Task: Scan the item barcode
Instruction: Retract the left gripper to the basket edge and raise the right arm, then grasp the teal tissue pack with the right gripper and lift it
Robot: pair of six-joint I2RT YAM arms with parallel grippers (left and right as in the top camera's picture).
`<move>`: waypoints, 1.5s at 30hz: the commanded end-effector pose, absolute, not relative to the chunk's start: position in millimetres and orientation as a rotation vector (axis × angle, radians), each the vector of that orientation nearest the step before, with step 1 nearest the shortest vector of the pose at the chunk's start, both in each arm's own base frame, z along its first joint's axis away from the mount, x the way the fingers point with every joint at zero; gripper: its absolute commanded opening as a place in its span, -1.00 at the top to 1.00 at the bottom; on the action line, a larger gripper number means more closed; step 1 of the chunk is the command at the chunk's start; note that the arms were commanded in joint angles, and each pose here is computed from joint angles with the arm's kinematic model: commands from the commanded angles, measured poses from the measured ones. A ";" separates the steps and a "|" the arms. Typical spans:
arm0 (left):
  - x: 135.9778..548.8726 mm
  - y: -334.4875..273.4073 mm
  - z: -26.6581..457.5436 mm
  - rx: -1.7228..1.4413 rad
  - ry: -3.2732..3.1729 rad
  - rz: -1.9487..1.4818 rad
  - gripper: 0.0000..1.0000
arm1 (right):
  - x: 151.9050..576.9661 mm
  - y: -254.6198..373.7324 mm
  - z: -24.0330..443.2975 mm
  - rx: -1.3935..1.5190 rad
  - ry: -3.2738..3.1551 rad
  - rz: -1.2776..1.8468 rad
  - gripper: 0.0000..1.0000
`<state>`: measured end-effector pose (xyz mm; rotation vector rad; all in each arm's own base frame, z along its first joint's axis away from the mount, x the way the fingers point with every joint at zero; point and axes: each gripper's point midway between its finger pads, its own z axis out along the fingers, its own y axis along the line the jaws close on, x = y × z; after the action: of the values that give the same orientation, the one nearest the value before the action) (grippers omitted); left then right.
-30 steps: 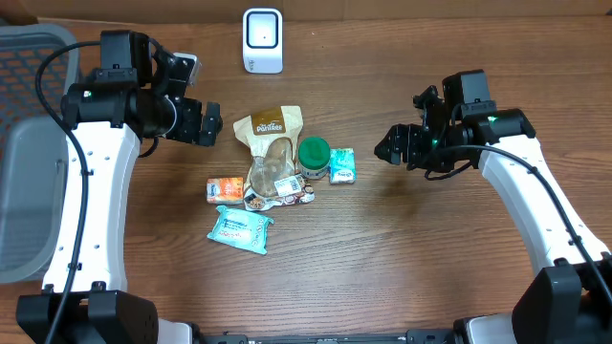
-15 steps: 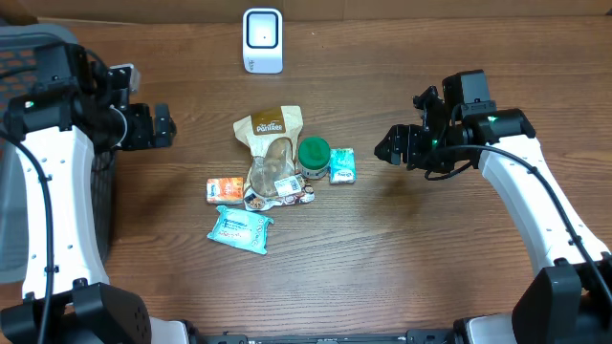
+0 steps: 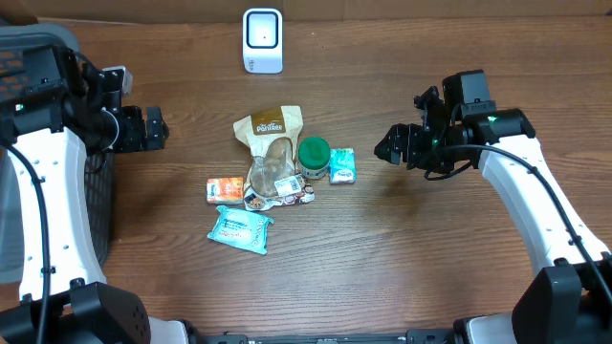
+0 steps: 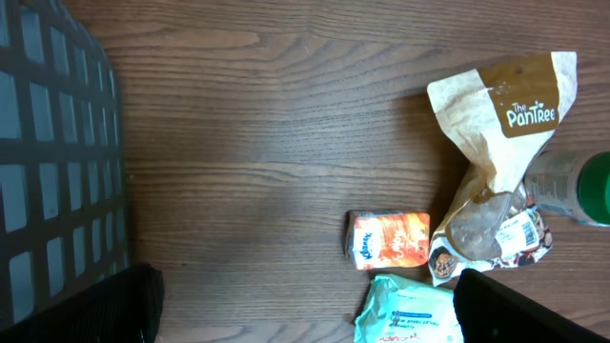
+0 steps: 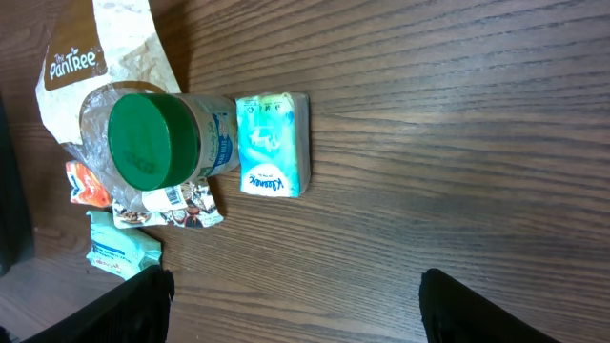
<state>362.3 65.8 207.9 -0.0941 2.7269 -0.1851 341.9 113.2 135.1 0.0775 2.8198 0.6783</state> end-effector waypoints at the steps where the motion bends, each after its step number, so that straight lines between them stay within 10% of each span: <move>1: 366.8 67.2 211.2 -0.044 2.713 -0.180 -0.99 | 345.7 110.1 135.8 0.089 2.811 0.668 -0.61; 37: 368.6 73.0 211.3 -0.051 2.709 -0.134 -0.99 | 391.1 121.8 70.2 0.162 2.823 0.731 -0.37; 45: 368.6 73.0 211.3 -0.051 2.709 -0.134 -0.99 | 394.7 139.5 61.7 0.109 2.816 0.789 -0.05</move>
<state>364.4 69.8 208.4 -0.0720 2.7205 -0.1498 394.7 129.2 63.8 0.1353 2.8135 0.7573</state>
